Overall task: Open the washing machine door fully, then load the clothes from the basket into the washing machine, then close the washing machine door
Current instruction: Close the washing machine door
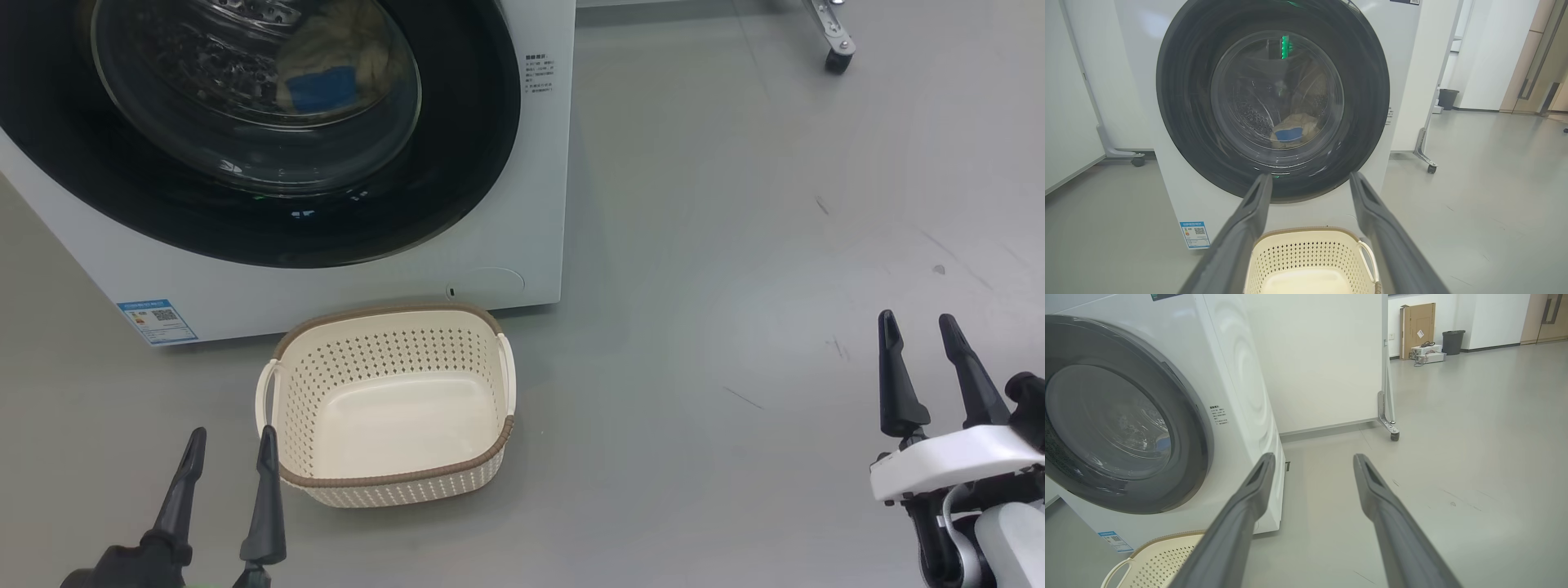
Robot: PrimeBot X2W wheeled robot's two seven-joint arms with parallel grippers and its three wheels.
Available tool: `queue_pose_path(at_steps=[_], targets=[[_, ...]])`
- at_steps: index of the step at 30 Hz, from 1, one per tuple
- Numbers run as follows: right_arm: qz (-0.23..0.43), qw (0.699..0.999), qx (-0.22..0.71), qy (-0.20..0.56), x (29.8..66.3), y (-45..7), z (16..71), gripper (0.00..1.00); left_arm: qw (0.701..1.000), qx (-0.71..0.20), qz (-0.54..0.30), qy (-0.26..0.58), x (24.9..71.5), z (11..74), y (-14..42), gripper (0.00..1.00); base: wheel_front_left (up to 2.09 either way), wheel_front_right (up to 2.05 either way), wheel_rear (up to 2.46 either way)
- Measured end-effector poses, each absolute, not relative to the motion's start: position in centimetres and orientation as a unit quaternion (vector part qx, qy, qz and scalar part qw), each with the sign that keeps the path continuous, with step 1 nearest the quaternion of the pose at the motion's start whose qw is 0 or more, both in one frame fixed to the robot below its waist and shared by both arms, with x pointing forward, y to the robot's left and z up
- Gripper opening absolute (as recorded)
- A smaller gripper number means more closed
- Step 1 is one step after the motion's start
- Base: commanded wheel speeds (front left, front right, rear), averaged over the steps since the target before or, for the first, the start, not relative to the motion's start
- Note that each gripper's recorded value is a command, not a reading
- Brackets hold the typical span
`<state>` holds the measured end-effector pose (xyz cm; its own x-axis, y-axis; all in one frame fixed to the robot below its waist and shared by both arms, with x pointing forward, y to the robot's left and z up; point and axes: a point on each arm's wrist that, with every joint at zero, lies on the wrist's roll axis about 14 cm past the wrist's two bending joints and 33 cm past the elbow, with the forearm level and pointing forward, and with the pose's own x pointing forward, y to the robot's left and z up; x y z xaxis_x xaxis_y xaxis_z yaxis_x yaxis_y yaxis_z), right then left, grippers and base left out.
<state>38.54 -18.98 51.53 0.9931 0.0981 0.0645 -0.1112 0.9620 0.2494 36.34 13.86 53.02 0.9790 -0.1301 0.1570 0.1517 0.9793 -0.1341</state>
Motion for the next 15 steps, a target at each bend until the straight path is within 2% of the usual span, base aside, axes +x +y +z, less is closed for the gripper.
queue_pose_path(at_steps=[15], targets=[[0.062,0.99,0.121,-0.04,36.1,-17.5,52.2,1.0,0.994,-0.054,-0.046,-0.077,34.2,53.1,15.3,1.0,0.0,0.0,0.0]])
